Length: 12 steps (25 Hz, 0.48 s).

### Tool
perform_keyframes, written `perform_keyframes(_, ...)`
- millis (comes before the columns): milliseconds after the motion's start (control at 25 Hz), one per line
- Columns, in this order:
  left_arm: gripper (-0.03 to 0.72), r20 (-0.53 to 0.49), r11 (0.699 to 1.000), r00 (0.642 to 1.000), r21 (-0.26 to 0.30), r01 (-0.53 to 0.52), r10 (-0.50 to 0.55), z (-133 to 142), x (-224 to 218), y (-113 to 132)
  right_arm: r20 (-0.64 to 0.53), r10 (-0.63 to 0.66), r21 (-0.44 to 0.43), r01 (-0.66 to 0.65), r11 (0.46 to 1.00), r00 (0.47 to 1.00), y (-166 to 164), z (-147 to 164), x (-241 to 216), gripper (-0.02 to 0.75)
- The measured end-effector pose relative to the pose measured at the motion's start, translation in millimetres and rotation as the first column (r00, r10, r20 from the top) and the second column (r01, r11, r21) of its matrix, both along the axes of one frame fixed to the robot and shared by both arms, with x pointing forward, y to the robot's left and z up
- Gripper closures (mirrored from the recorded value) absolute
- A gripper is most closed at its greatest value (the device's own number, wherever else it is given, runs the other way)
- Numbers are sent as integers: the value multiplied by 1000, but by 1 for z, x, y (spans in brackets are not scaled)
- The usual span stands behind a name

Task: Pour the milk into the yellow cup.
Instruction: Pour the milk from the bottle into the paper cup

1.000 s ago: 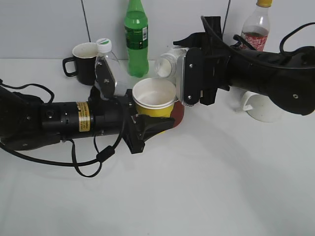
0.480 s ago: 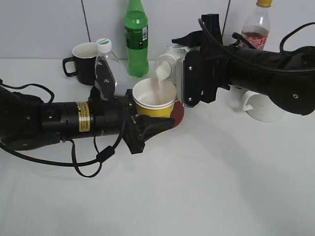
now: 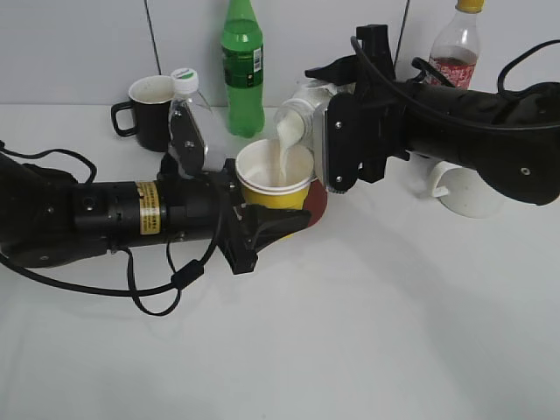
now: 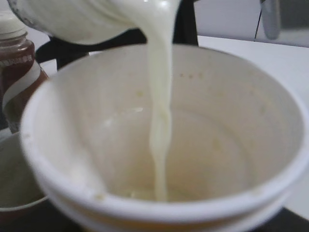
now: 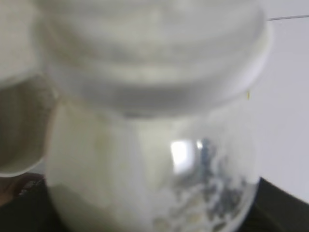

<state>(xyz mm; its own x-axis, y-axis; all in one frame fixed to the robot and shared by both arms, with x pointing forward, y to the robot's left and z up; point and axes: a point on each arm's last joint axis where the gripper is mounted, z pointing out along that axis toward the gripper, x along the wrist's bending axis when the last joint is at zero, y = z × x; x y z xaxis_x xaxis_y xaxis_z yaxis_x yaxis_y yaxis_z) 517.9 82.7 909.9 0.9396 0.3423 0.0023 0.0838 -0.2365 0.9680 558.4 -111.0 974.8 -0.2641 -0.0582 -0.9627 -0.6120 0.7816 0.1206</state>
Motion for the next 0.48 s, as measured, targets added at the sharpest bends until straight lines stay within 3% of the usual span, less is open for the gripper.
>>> perform_keyframes(480,251,0,1000,1000,0,0,0,0,0,0,10,3,-11,-2,1000,1000,0,0,0,294)
